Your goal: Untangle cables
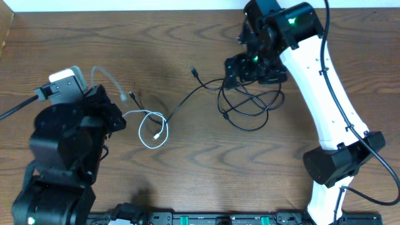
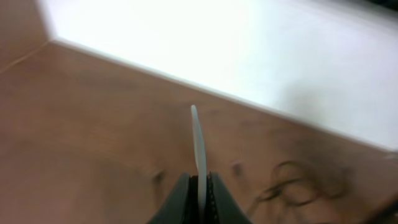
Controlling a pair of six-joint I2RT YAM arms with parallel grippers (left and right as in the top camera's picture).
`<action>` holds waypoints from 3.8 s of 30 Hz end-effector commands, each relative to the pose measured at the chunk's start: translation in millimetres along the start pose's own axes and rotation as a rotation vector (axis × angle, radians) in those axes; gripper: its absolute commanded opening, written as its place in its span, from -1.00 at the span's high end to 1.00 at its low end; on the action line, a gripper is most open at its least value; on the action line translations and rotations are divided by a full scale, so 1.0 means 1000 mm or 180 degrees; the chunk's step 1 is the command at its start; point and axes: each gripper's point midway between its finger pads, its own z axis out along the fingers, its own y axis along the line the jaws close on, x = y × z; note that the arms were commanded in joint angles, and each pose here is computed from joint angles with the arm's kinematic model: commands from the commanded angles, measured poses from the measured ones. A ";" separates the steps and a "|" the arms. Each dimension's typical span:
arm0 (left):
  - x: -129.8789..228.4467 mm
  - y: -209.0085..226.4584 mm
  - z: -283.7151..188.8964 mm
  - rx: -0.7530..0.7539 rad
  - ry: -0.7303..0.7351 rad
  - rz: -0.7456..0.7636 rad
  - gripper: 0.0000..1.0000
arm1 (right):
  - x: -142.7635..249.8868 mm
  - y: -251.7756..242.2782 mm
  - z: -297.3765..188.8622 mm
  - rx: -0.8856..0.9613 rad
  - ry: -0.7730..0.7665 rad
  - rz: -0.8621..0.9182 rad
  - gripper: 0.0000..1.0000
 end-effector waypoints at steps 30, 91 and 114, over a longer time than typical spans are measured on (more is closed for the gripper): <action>-0.098 -0.032 -0.091 0.0694 -0.0934 -0.0656 0.85 | 0.007 0.166 0.084 -0.0130 -0.0471 -0.1105 -0.96; -0.073 -0.025 -0.040 0.0297 -0.0424 -0.0504 0.85 | 0.006 0.137 0.049 -0.0671 -0.0149 -0.1202 -0.98; -0.097 -0.078 -0.058 0.1255 -0.0564 -0.0604 0.85 | -0.006 0.270 0.037 -0.1992 -0.0488 -0.0848 -0.99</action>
